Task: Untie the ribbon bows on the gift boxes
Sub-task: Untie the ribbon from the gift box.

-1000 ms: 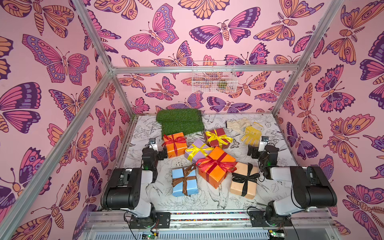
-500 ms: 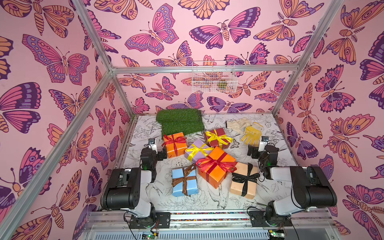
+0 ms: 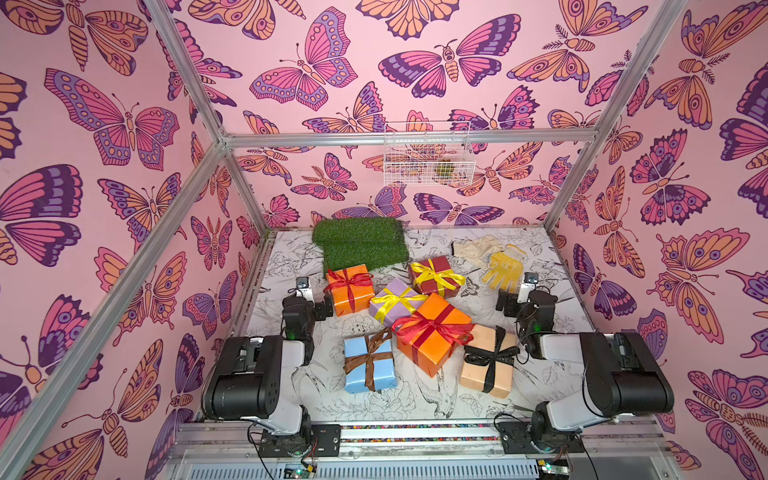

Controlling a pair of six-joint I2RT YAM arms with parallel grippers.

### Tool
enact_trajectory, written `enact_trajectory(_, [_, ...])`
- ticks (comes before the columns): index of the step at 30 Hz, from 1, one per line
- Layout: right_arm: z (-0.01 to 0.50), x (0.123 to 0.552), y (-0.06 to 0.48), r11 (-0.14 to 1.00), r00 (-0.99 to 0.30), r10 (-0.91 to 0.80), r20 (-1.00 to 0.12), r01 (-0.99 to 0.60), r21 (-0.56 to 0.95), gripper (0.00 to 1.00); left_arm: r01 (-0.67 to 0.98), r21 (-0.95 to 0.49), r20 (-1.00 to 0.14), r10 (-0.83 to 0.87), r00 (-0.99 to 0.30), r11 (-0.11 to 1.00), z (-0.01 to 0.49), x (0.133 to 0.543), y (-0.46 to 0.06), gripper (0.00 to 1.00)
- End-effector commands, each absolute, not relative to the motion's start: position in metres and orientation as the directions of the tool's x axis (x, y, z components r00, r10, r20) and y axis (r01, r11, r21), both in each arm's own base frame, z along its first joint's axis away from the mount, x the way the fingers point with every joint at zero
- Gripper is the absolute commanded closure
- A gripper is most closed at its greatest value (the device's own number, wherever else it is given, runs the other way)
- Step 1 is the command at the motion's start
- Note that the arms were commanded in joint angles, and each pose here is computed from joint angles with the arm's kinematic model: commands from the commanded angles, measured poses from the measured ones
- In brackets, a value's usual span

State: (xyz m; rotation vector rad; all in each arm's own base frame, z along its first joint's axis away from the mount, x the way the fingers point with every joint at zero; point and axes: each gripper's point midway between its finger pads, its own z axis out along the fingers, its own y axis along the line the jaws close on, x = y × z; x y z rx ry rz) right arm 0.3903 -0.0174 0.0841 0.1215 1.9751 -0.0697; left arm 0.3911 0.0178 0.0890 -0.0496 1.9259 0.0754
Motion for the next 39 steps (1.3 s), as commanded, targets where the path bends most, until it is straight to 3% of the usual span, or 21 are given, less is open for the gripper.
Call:
enact_trajectory(1, [0.111, 0.392, -0.019, 0.990, -0.323, 0.051, -0.945, 0.139, 0.006, 0.01, -0.135, 0.024, -0.945, -0.022, -0.326, 0.991, 0.106, 0.388, 0.027, 0.00])
enact_trajectory(6, [0.142, 0.376, -0.028, 0.976, -0.331, 0.100, -0.938, 0.214, 0.029, 0.01, -0.201, 0.047, -0.958, -0.014, -0.288, 0.978, 0.151, 0.377, 0.030, 0.00])
enact_trajectory(11, [0.181, 0.363, -0.019, 0.972, -0.399, 0.152, -0.904, 0.226, 0.064, 0.00, -0.164, 0.073, -0.958, 0.023, -0.284, 0.984, 0.211, 0.385, 0.000, 0.00])
enact_trajectory(16, [0.204, 0.340, -0.003, 0.969, -0.475, 0.213, -0.854, 0.216, 0.121, 0.06, 0.086, 0.078, -0.950, 0.100, -0.295, 0.993, 0.264, 0.390, -0.077, 0.01])
enact_trajectory(21, [0.211, 0.312, 0.011, 0.966, -0.554, 0.252, -0.793, 0.191, 0.174, 0.12, 0.383, 0.027, -0.956, 0.135, -0.259, 0.923, 0.307, 0.371, -0.165, 0.00])
enact_trajectory(28, [0.203, 0.280, 0.034, 0.968, -0.726, 0.237, -0.646, 0.120, 0.220, 0.20, 0.666, 0.023, -0.919, 0.279, -0.280, 0.746, 0.299, 0.323, -0.278, 0.00])
enact_trajectory(34, [0.175, 0.253, 0.055, 0.954, -0.831, 0.216, -0.513, 0.069, 0.291, 0.26, 0.771, 0.013, -0.896, 0.350, -0.274, 0.636, 0.282, 0.288, -0.321, 0.01])
enact_trajectory(36, [0.160, 0.245, 0.057, 0.953, -0.857, 0.211, -0.470, 0.073, 0.294, 0.31, 0.793, 0.002, -0.893, 0.358, -0.274, 0.610, 0.278, 0.279, -0.329, 0.01])
enact_trajectory(39, [0.139, 0.238, 0.064, 0.939, -0.883, 0.231, -0.409, 0.091, 0.333, 0.45, 0.813, -0.004, -0.886, 0.374, -0.272, 0.582, 0.272, 0.269, -0.339, 0.03])
